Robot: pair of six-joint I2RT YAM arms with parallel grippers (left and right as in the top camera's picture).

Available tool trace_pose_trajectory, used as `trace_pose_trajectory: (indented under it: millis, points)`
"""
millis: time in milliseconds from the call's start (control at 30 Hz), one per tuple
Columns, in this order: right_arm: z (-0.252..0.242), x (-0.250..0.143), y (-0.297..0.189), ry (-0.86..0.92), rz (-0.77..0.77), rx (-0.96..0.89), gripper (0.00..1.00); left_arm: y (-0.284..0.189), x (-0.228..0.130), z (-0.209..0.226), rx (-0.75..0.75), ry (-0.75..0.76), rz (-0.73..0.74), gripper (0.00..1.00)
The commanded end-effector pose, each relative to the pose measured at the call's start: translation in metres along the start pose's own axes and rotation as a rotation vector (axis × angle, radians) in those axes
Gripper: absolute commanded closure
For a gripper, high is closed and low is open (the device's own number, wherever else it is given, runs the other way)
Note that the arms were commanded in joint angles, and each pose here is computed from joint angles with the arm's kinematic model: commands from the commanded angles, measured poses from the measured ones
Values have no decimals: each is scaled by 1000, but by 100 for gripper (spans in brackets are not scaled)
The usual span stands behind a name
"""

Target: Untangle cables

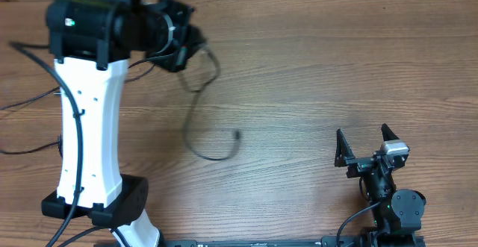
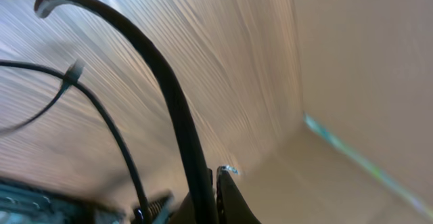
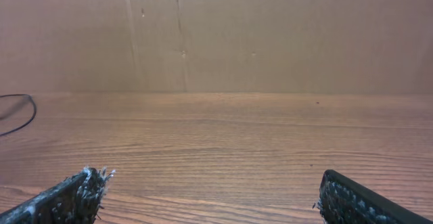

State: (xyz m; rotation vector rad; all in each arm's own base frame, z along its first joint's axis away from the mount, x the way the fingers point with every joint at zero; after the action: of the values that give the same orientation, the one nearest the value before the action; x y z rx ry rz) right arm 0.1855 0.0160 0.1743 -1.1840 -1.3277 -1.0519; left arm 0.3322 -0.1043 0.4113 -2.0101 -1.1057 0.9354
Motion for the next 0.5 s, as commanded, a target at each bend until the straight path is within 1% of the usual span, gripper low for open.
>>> trace_pose_trajectory:
  millis: [0,100,233,367,467]
  points:
    - [-1,-3,0,-5,3,-7,0,-6,21,2,16,169,-174,96]
    - [-1,-3,0,-5,3,-7,0,-4,26,3,47,293,-211,96]
    - [-1,-3,0,-5,3,-7,0,1,36,7,103,386,-265,96]
    - [-1,-3,0,-5,3,-7,0,5,54,12,224,587,-376,96]
    - [-1,-3,0,-5,3,-7,0,15,60,19,303,676,-369,96]
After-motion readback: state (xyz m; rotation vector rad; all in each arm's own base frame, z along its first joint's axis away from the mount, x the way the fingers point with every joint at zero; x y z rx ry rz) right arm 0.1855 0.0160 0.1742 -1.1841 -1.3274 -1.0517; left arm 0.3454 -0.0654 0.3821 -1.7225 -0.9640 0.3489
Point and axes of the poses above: each gripper's point midway between its finger pads, its own y axis out along the fingers, its own z axis along the line the jaws close on, x = y × z, the point moved 6 cm from there along -y, back along the fingers, and after that the axes turned 8 degrees about -y, right-handed, at the moved point
